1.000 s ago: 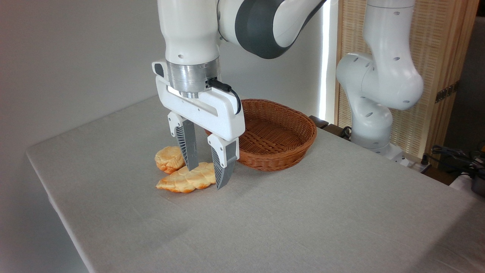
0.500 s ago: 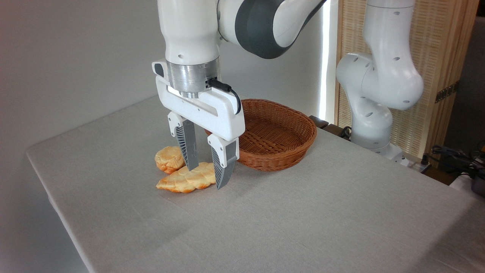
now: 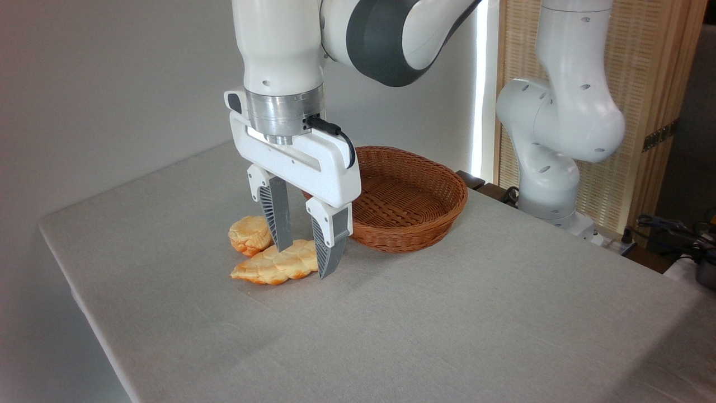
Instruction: Put bread into the basket
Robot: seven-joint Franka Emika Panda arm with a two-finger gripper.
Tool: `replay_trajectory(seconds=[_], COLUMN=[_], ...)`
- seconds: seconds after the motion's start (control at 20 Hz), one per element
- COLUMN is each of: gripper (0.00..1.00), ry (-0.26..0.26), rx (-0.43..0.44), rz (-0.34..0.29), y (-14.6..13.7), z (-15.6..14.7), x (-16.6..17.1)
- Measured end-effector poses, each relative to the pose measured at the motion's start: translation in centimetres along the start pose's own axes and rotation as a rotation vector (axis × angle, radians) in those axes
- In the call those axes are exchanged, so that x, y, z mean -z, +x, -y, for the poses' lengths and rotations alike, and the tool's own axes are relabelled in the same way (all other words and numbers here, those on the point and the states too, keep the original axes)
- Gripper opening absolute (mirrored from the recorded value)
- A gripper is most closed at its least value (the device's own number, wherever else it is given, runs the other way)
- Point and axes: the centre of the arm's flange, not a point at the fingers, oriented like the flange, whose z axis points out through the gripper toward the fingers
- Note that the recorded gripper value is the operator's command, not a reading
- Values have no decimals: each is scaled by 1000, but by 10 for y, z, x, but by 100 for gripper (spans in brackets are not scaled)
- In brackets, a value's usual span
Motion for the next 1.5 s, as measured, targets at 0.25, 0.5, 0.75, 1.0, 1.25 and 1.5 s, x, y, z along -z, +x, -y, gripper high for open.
replay_trajectory(seconds=[0.25,0.5,0.75,1.0,1.25,1.5], gripper=[100,100,100,100,100,100], ry=[0,-1,-1,-1,-3,-14], rx=[-4,-6,-6,-6,-19,-83], rz=[0,0,0,0,3,1], y=[1,2,2,2,7,36], z=[-2,-2,-2,-2,-8,-37], x=[0,0,0,0,-2,-21])
